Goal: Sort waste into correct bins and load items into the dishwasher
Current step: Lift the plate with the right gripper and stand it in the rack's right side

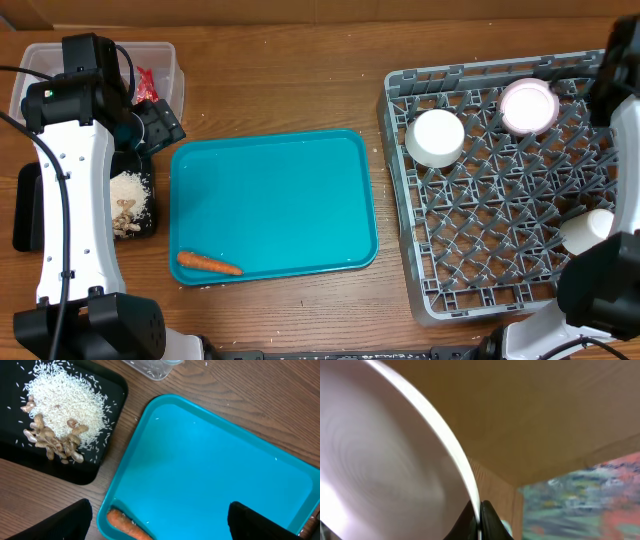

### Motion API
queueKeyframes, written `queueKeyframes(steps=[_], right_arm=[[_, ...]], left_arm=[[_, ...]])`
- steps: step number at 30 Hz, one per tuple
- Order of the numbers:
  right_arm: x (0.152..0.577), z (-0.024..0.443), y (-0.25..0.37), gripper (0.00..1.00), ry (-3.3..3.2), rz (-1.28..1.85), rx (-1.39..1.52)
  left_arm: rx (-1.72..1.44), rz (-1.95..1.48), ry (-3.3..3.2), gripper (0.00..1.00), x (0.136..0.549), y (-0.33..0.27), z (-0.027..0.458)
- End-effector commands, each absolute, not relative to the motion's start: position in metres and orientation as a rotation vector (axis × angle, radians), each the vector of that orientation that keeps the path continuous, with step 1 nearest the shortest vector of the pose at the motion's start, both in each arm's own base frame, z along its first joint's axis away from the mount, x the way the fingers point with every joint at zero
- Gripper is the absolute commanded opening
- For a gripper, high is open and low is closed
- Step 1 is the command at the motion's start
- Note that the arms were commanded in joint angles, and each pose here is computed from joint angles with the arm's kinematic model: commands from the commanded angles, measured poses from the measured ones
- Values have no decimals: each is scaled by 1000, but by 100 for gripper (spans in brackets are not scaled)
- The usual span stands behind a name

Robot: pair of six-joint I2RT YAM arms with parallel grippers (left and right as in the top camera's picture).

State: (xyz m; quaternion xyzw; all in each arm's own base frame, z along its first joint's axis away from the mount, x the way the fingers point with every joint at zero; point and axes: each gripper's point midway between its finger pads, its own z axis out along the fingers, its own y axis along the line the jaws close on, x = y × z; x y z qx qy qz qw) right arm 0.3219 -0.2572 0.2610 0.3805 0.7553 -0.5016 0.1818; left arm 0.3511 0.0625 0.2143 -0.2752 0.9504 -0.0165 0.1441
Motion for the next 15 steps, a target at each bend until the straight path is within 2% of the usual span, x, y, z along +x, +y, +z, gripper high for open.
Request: queueKeyframes(steps=[1,9,10,11,13,14,15], right_arm=[[319,224,-246,4,2214,-1359,1076],[333,180,-211,4,2413,-1106,1025],[337,175,-203,7,2444,-1045,1019],[339,171,-198,12,2466,-1005,1015],[344,162,-184,32,2521,-901,1001],[346,158,-176,44,2551,-850,992],[347,156,-172,64,2563,-823,987]], left_arm=[[-776,-34,2708,88,352,66,225],[-777,-34,2711,89,351,66,225],[-776,-34,2712,89,351,66,225],[-776,-34,2712,89,351,66,225],[-777,-35,2712,89,351,66,225],[-777,-34,2711,89,351,66,225],[-776,-34,2711,89,351,66,225]])
